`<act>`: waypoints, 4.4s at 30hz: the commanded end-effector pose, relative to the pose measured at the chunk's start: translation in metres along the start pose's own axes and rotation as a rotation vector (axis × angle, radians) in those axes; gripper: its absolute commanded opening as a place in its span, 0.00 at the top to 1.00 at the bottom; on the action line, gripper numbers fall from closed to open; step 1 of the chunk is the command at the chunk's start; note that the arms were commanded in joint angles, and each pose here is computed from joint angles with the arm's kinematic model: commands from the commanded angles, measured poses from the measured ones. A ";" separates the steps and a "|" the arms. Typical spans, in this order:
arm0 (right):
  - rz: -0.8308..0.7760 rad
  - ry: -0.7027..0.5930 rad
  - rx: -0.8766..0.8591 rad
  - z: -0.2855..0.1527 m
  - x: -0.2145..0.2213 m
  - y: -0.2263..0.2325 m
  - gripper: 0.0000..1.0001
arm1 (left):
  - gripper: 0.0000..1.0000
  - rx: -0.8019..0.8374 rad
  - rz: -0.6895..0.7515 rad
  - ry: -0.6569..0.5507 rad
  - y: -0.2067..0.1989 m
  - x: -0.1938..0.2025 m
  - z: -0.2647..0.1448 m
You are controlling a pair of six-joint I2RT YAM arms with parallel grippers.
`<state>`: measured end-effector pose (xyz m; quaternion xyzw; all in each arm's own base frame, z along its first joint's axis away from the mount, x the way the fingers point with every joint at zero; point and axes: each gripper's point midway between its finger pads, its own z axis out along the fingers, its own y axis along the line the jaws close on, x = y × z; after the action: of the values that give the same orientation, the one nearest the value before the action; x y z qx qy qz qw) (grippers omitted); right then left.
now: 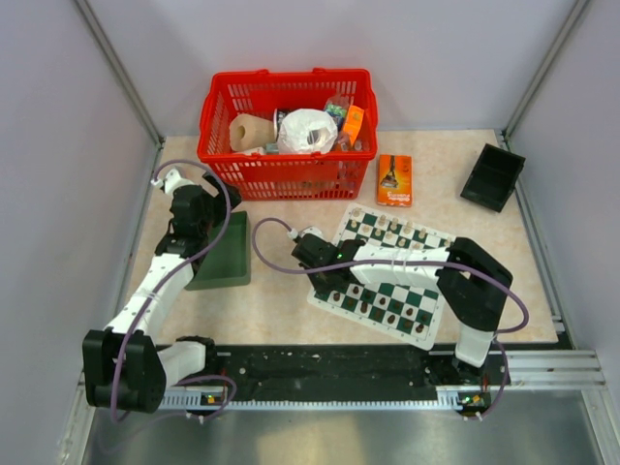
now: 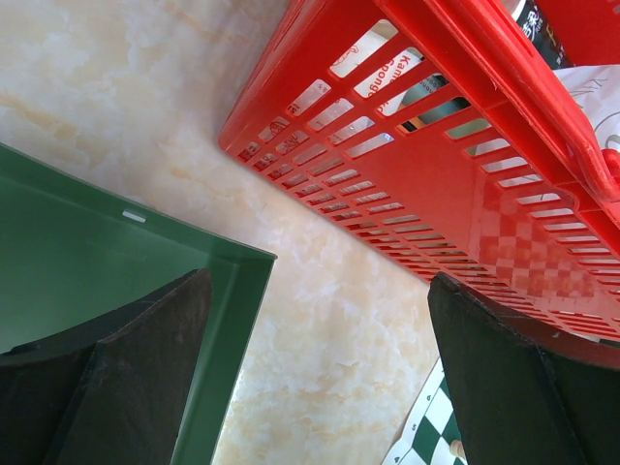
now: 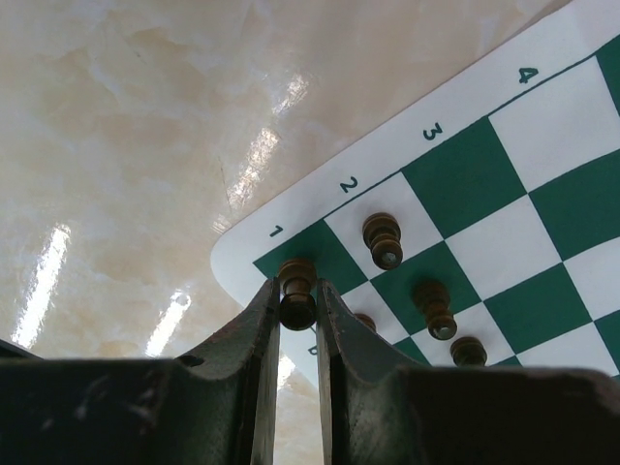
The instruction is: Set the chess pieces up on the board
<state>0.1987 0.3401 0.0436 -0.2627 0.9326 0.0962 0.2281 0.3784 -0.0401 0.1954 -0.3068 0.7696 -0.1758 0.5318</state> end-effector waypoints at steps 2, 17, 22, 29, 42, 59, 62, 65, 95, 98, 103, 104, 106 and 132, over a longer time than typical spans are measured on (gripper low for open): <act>0.007 -0.029 -0.013 -0.003 -0.011 0.010 0.85 | 0.01 0.017 -0.008 -0.043 -0.004 -0.012 -0.003; 0.003 -0.008 0.003 0.002 -0.007 0.008 0.82 | 0.01 0.018 -0.010 -0.036 -0.003 -0.010 -0.002; 0.003 -0.010 -0.010 0.001 -0.008 0.010 0.73 | 0.01 0.017 -0.009 -0.035 -0.002 -0.009 -0.002; 0.004 -0.046 -0.044 -0.014 -0.020 0.016 0.66 | 0.01 0.016 -0.011 -0.036 -0.002 -0.010 -0.002; 0.064 -0.269 -0.038 -0.085 -0.071 -0.010 0.53 | 0.01 0.011 -0.020 -0.047 -0.001 -0.013 -0.004; 0.385 -0.341 0.158 -0.098 -0.089 -0.166 0.47 | 0.01 0.003 0.029 -0.041 -0.019 -0.033 -0.002; 0.429 -0.317 0.139 -0.094 -0.086 -0.177 0.47 | 0.01 0.018 0.057 -0.027 -0.026 -0.037 -0.003; 0.433 -0.292 0.132 -0.091 -0.086 -0.183 0.45 | 0.01 0.019 0.077 -0.024 -0.030 -0.041 -0.006; 0.858 -0.089 0.396 -0.103 0.018 -0.285 0.48 | 0.02 0.089 0.103 0.121 -0.053 -0.029 -0.009; 0.895 -0.099 0.428 -0.109 0.030 -0.287 0.50 | 0.02 0.089 0.112 0.118 -0.054 -0.031 -0.008; 0.901 -0.065 0.436 -0.098 0.041 -0.288 0.53 | 0.02 0.091 0.104 0.135 -0.052 -0.024 -0.004; 0.889 -0.063 0.430 -0.096 0.039 -0.288 0.54 | 0.02 0.094 0.101 0.139 -0.053 -0.023 -0.003; 0.844 -0.078 0.393 -0.090 0.029 -0.288 0.56 | 0.02 0.104 0.099 0.146 -0.055 -0.023 -0.002; 0.778 -0.015 0.424 -0.062 0.027 -0.308 0.69 | 0.02 0.099 0.099 0.150 -0.060 -0.027 0.003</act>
<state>0.2956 0.0522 0.0526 0.1613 0.9669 -0.0229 0.1962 0.3941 -0.0679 0.2218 -0.2349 0.8304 -0.1996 0.4642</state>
